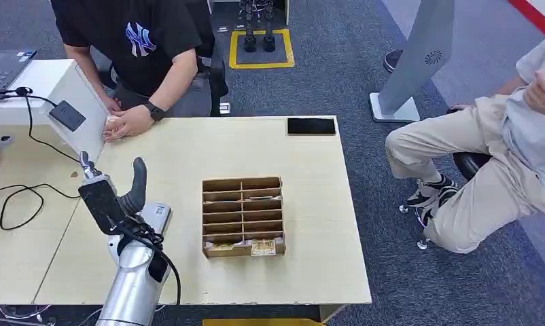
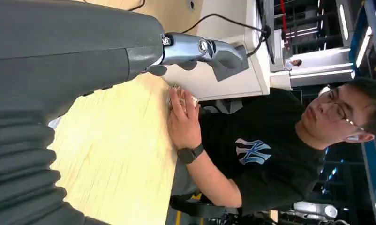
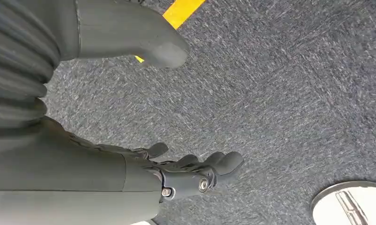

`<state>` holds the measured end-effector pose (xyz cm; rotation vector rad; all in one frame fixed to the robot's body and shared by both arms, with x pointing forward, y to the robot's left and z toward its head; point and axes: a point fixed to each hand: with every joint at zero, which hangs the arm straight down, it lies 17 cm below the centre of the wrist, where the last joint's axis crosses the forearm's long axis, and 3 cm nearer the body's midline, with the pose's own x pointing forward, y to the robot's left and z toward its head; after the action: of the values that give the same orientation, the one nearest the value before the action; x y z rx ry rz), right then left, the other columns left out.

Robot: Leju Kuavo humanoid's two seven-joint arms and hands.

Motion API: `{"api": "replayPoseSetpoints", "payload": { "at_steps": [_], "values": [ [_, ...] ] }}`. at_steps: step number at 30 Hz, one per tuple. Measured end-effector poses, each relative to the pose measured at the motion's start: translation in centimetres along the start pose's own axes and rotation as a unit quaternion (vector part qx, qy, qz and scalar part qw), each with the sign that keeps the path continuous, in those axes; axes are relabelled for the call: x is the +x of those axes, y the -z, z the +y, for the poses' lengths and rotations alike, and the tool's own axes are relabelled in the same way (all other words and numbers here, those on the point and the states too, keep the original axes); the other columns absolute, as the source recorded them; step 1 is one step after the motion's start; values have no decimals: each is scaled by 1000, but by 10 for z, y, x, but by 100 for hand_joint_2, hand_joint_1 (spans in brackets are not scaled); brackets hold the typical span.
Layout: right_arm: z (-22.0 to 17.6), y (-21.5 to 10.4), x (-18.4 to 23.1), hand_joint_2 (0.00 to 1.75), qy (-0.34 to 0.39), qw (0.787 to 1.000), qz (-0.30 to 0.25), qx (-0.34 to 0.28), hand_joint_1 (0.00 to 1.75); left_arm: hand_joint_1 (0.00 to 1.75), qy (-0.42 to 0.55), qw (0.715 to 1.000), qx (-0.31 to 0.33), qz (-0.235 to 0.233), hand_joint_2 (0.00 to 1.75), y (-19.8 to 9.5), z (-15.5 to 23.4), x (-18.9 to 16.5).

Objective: Pass the card to the sensor for recognition and then transmit it.

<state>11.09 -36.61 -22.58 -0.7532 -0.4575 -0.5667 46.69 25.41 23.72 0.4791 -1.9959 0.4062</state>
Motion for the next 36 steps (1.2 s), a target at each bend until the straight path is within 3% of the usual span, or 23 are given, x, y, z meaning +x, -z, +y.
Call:
{"api": "replayPoseSetpoints", "payload": {
  "at_steps": [6,14,22,36],
  "values": [
    [-1,0,-1,175,1,1000,2,-1,0,0,-9,1000,5,-7,175,-3,6,7],
    [-9,0,-9,175,11,1000,17,-17,0,0,-86,995,-51,-19,175,-39,5,36],
    [-11,1,-5,175,18,1000,12,-21,0,0,-130,984,-88,-87,175,-71,1,94],
    [-13,2,-3,175,19,999,9,-24,0,0,-148,979,-95,-106,175,-80,4,115]
  ]
}}
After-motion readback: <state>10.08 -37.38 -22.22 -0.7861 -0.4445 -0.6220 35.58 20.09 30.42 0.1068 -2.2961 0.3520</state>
